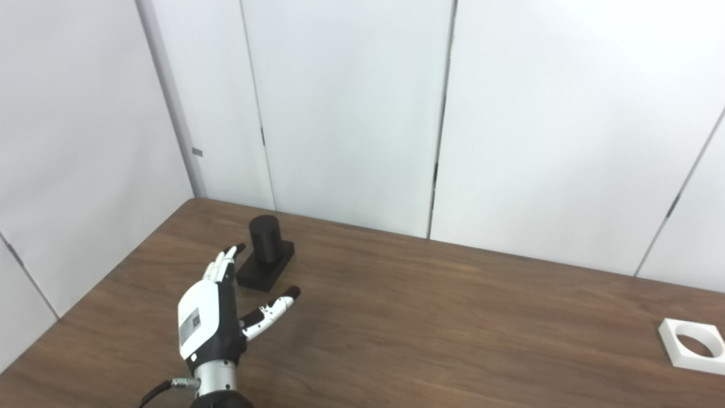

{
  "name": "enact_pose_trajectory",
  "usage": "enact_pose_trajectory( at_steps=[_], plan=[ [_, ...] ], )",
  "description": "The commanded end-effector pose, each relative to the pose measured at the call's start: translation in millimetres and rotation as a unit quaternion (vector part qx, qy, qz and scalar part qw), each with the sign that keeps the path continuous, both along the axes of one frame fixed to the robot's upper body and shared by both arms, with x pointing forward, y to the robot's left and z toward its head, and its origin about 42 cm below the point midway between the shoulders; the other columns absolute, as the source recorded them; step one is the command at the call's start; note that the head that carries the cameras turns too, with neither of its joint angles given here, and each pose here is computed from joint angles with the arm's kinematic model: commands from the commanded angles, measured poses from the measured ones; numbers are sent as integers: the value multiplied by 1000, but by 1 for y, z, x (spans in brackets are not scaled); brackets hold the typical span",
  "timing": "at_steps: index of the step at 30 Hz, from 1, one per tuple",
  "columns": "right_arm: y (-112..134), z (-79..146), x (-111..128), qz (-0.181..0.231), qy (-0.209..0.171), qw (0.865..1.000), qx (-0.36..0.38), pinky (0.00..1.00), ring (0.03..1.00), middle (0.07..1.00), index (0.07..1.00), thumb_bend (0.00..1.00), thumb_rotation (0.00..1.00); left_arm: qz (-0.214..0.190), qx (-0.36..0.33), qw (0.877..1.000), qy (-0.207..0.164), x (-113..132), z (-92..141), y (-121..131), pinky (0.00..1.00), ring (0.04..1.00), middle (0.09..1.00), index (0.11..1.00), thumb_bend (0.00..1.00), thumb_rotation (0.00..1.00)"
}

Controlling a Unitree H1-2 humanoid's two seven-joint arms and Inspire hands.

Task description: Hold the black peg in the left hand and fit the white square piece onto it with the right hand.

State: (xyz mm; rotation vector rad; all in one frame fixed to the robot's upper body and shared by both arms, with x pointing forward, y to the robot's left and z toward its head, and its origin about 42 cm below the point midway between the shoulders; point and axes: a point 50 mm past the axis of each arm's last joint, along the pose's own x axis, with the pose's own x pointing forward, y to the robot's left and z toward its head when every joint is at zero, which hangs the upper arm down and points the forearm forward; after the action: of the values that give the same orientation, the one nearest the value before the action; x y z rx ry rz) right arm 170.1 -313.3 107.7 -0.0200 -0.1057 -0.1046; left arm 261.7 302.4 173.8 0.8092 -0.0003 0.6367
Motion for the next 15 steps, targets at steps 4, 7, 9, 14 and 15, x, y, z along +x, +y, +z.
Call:
enact_pose_trajectory(
  at_steps=[4, 7, 9, 14, 15],
  plan=[
    [8, -5, -7, -8, 4, 1000, 12, 987, 962, 946, 945, 672, 965, 9, 37, 999, 0, 21, 8, 11, 807, 925, 929, 865, 908, 545],
    [9, -5, -8, -8, 4, 1000, 17, 996, 966, 949, 948, 681, 957, 16, 43, 999, 9, 30, 6, 14, 825, 927, 925, 859, 918, 563],
    [10, -4, -8, -7, 3, 1000, 17, 993, 963, 947, 945, 694, 950, 21, 44, 999, 16, 34, 5, 17, 845, 935, 925, 861, 917, 572],
    [10, -4, -9, -4, 0, 1000, 20, 987, 959, 940, 942, 707, 939, 46, 53, 997, 40, 47, -1, 25, 856, 938, 922, 858, 931, 596],
    [10, -4, -9, -4, 0, 1000, 20, 985, 958, 939, 942, 705, 940, 48, 56, 996, 42, 49, -2, 26, 876, 939, 922, 857, 931, 601]
  ],
)
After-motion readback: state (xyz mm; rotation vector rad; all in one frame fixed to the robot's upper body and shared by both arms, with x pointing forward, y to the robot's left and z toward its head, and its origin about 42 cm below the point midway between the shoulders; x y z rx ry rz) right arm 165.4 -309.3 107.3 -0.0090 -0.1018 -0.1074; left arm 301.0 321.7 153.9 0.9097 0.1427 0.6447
